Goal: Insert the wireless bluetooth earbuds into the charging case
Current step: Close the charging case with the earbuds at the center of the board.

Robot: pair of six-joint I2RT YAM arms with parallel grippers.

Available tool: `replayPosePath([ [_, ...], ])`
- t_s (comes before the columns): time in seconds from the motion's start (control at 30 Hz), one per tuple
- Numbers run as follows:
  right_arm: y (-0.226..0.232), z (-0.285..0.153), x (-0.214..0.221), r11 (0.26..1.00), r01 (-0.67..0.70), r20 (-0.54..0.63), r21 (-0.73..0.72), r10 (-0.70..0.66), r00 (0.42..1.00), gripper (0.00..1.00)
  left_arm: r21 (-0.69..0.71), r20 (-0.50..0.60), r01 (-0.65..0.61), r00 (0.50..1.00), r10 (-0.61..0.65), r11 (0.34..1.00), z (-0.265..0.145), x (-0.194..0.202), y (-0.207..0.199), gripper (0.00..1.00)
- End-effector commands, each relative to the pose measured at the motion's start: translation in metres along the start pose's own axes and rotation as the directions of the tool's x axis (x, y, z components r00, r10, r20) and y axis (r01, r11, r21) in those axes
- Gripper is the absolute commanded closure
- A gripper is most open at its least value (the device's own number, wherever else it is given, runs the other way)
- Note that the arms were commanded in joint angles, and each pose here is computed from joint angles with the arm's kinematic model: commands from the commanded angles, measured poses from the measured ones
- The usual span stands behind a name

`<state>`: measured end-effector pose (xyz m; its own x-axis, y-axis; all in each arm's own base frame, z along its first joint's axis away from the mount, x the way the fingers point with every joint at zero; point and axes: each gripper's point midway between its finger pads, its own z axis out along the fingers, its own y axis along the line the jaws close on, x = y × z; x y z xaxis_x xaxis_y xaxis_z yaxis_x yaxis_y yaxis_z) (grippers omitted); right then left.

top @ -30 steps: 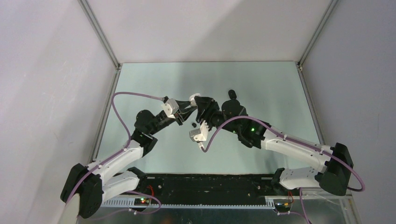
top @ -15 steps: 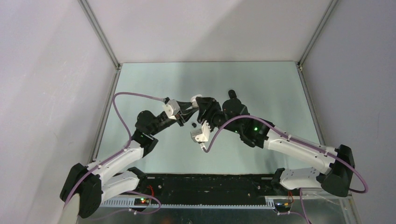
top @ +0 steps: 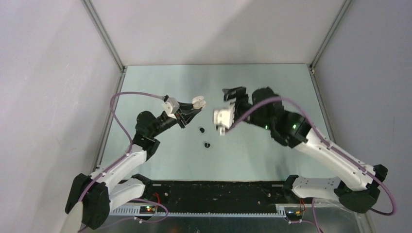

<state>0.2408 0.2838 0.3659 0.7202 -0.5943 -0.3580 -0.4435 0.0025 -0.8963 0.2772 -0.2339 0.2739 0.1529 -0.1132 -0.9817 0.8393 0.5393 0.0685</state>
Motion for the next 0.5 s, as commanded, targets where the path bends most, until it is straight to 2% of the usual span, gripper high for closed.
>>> replayPosePath([
  [0.0,0.023,-0.003,-0.003,0.821,-0.527,-0.063,-0.218,0.527,0.848,0.23,0.139,0.008,-0.066,0.998,0.065,0.988,-0.005,-0.021,-0.018,1.0],
  [0.1,0.019,0.006,-0.002,0.678,-0.669,-0.091,-0.306,0.678,0.729,0.22,0.174,-0.057,-0.074,0.995,0.085,0.982,-0.009,-0.009,-0.021,1.0],
  [0.17,0.021,0.01,-0.007,0.59,-0.697,-0.084,-0.408,0.736,0.672,0.22,0.169,-0.084,-0.074,0.992,0.089,0.983,-0.01,-0.007,-0.014,1.0],
  [0.23,0.022,0.02,-0.004,0.534,-0.715,-0.102,-0.45,0.765,0.636,0.2,0.165,-0.112,-0.049,0.991,0.068,0.985,-0.009,-0.007,-0.005,1.0],
  [0.33,0.023,0.03,-0.01,0.477,-0.69,-0.105,-0.544,0.777,0.621,0.19,0.177,-0.139,0.001,0.99,0.024,0.984,-0.007,-0.008,0.0,1.0],
  [0.37,0.036,0.04,-0.004,0.448,-0.69,-0.145,-0.569,0.771,0.62,0.18,0.176,-0.141,0.002,0.99,0.023,0.984,-0.007,-0.008,0.0,1.0],
  [0.47,0.049,0.055,0.0,0.446,-0.666,-0.174,-0.598,0.739,0.651,0.17,0.171,-0.151,0.009,0.988,0.017,0.985,-0.007,-0.006,0.001,1.0],
])
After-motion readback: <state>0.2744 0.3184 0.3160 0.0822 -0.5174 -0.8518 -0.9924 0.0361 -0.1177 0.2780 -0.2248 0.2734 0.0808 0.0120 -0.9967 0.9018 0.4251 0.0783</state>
